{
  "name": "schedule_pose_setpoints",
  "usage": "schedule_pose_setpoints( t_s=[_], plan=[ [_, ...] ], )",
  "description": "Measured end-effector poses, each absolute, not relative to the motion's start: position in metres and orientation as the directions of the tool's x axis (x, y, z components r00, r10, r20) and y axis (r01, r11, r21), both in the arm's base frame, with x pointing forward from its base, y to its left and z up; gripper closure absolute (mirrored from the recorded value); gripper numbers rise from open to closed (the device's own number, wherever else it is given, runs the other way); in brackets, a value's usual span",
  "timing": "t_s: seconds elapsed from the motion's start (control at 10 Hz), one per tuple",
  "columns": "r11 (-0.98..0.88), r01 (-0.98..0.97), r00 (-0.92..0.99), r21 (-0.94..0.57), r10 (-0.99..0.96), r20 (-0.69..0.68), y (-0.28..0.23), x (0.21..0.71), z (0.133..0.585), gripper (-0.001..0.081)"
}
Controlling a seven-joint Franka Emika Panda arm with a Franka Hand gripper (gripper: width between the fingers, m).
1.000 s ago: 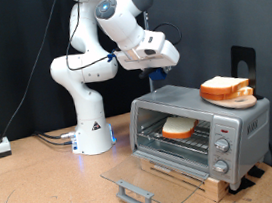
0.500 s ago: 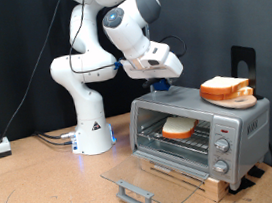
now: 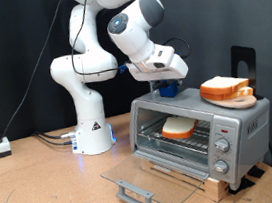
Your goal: Make a piece of toast with the oven
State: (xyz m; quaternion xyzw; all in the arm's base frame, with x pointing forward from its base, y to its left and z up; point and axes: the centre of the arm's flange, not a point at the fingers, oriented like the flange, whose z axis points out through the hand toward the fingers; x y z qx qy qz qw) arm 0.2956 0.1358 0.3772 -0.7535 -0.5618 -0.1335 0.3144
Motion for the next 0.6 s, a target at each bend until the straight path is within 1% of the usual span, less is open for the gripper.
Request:
schedule_pose_setpoints(
  t_s=[0.1,0.2,0.4,0.6],
  plan=[
    [-0.158,0.935,0.322,-0.317,0.75,0.578,0.135,0.296,0.383,0.0023],
    [-0.142,0.942,0.307,-0.305,0.731,0.609,0.132,0.296,0.392,0.0002],
    [-0.119,0.957,0.27,-0.265,0.7,0.661,0.12,0.294,0.417,0.0002],
    [-0.085,0.974,0.208,-0.212,0.715,0.668,0.111,0.289,0.436,-0.0002]
  ],
)
